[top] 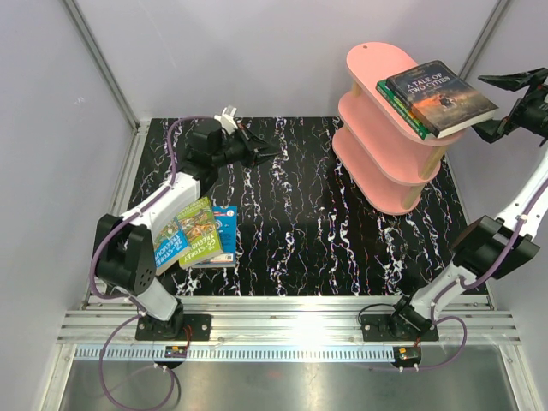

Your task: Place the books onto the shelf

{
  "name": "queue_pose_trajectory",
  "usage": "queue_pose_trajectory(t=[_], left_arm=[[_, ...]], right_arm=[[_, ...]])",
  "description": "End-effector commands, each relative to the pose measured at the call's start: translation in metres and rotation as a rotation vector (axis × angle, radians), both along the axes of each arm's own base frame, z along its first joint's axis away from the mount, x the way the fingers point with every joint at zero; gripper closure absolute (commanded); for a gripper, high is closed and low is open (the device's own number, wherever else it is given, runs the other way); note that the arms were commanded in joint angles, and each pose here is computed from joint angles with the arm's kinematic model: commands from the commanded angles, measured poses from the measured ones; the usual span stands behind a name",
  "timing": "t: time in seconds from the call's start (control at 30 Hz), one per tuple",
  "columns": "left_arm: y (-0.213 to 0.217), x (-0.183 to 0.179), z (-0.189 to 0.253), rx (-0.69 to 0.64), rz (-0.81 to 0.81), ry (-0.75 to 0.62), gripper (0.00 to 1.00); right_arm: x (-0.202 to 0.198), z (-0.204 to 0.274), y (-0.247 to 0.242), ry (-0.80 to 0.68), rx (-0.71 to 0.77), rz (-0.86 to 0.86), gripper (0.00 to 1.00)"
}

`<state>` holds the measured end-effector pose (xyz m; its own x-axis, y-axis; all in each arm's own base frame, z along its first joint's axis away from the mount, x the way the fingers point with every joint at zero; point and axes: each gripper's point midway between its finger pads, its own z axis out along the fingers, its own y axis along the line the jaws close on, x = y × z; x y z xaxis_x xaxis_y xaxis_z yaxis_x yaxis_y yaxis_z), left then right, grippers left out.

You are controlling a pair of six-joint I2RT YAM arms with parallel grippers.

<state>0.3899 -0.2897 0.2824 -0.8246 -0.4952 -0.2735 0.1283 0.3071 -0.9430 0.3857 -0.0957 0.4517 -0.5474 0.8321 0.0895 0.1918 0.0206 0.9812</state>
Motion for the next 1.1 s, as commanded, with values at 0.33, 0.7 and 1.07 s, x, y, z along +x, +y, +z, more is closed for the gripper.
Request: queue_pose_trajectory(t=[0.33,0.7,1.07], left_arm=[[-0.013,0.004,0.007,-0.022,-0.058,-0.026,1.0],[-0.026,0.007,0.007,-0.005,-0.102,-0.009,1.0],[-0.026,0.001,-0.002,0.031,-0.106,0.01,1.0]], right_arm=[[-0.033,-0.07,0.037,0.284,-0.297,0.054,0.0],[-0.027,-0.073,0.067,0.286,-0.347,0.124,0.0],[-0.056,-0.092,0.048,0.358,-0.394,0.067,0.0]])
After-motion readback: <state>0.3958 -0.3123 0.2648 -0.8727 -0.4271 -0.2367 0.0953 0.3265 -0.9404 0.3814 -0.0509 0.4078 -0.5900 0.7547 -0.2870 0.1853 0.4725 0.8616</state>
